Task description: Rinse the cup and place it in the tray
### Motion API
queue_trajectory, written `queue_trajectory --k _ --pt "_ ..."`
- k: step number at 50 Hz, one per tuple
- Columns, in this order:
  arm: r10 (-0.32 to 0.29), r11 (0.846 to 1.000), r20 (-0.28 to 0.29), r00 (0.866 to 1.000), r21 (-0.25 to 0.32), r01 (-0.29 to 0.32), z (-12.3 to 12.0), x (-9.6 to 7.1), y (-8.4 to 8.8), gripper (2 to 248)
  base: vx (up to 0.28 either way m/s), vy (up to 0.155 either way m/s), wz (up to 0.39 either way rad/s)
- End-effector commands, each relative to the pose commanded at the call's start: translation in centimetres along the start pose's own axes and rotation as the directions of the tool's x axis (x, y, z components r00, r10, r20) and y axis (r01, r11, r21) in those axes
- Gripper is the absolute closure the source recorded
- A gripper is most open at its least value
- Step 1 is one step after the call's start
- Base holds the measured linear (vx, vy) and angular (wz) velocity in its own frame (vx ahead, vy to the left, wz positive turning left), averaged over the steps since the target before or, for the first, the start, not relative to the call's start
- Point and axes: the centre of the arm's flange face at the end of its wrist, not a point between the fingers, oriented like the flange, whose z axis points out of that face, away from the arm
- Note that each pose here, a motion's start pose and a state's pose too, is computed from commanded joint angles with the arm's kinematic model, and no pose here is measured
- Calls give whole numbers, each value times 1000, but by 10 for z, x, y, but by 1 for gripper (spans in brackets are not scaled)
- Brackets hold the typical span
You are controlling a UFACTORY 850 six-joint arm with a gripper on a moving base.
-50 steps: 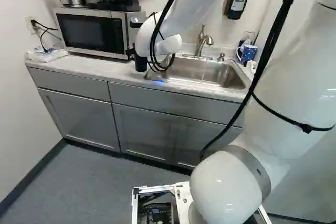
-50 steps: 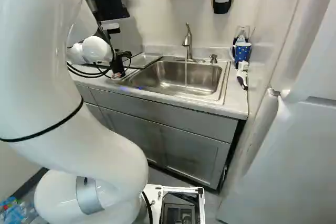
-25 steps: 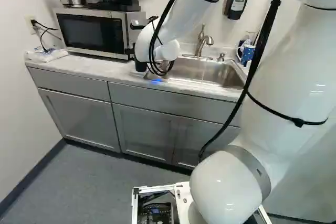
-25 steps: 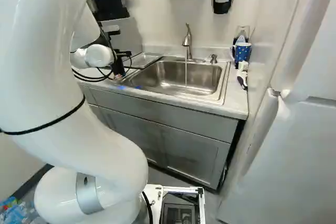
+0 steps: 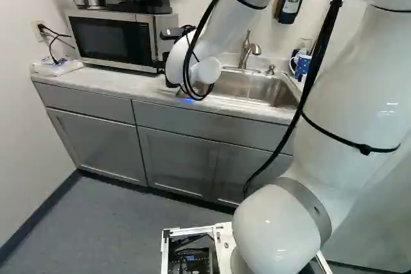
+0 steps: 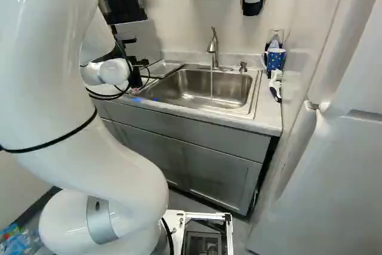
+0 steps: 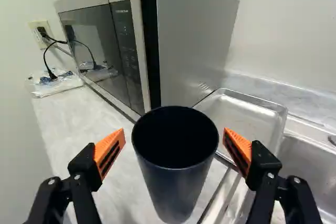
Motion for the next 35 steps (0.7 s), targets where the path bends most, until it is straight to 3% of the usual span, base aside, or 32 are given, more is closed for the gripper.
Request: queue_trajectory --k 35 --pt "3 1000 -75 997 -9 -4 -13 -26 4 3 0 0 0"
